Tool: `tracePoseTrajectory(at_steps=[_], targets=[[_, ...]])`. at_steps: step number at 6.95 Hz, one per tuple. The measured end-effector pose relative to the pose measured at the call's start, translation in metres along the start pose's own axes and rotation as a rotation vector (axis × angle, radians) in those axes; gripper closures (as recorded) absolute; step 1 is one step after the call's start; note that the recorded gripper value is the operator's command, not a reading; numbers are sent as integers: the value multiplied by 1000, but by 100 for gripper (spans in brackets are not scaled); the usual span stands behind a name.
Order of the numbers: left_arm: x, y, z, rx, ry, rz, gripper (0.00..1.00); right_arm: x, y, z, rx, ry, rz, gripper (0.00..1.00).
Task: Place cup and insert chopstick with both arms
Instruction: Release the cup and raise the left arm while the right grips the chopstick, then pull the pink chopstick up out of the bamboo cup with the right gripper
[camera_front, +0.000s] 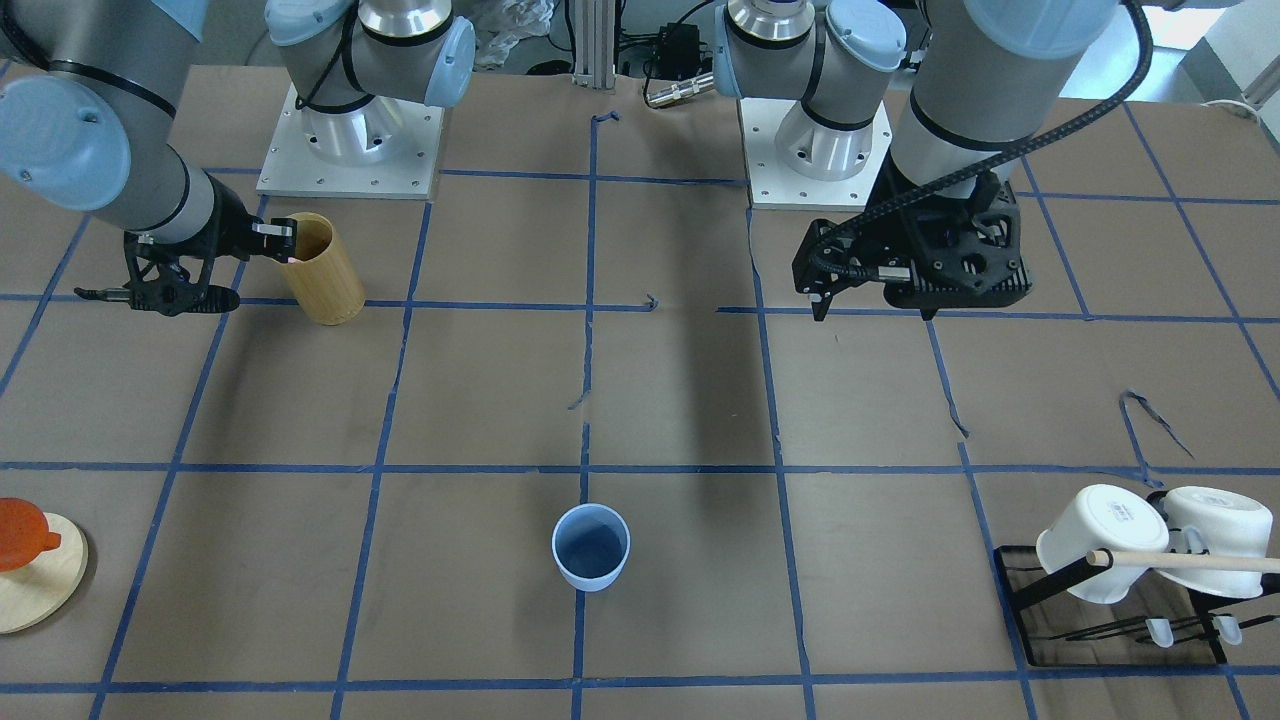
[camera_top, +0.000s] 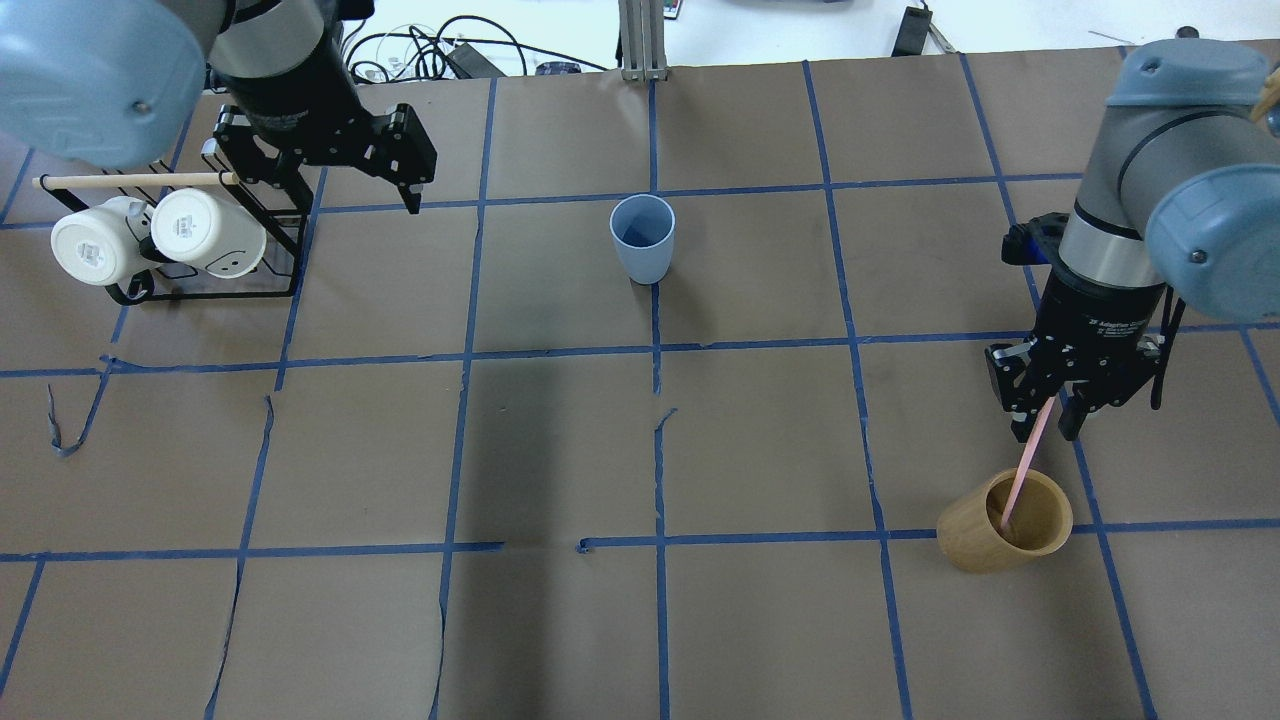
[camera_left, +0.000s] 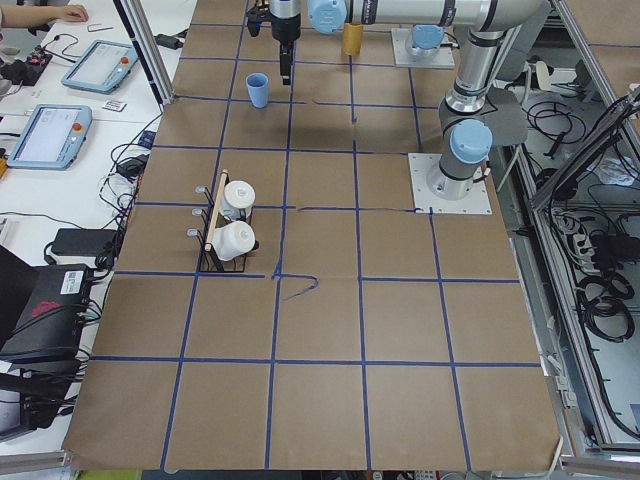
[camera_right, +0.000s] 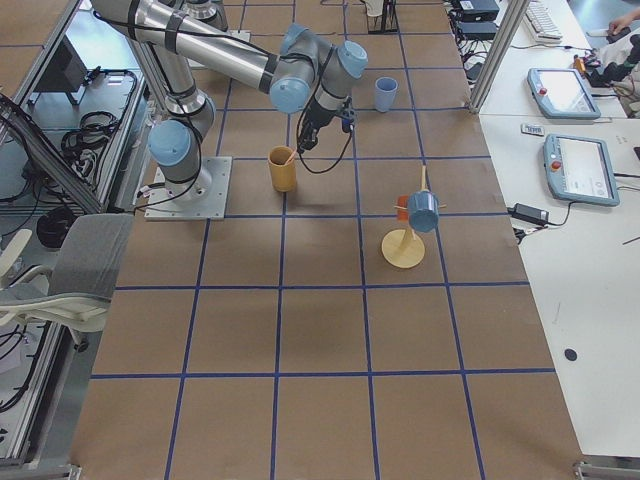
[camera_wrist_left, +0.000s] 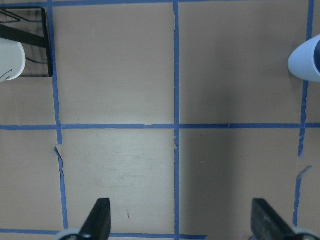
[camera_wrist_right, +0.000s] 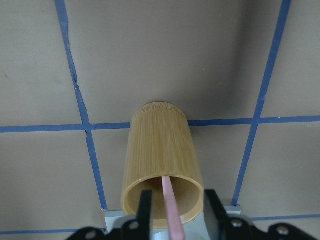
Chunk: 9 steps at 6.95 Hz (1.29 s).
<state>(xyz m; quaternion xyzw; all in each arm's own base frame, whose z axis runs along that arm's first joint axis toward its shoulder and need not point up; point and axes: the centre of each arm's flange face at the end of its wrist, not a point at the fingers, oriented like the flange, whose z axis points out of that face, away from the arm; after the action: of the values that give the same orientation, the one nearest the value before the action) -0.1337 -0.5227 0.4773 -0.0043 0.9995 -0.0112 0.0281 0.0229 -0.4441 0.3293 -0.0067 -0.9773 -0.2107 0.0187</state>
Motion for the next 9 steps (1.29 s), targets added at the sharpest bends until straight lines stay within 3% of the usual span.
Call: tracePoseTrajectory(at_steps=[2,3,6,9], targets=[[-27,9,-3,38,0,-45,0,0,-1,-1,8,-6,1,55],[-35,7,-5,50,1,-58,0,0,-2,-3,15,-6,2,63],[-36,1,-4,58,15,-70,0,0,-2,-5,18,-7,3,70],[-36,-2,-7,67,18,-70,0,0,-2,-4,9,-9,2,70]])
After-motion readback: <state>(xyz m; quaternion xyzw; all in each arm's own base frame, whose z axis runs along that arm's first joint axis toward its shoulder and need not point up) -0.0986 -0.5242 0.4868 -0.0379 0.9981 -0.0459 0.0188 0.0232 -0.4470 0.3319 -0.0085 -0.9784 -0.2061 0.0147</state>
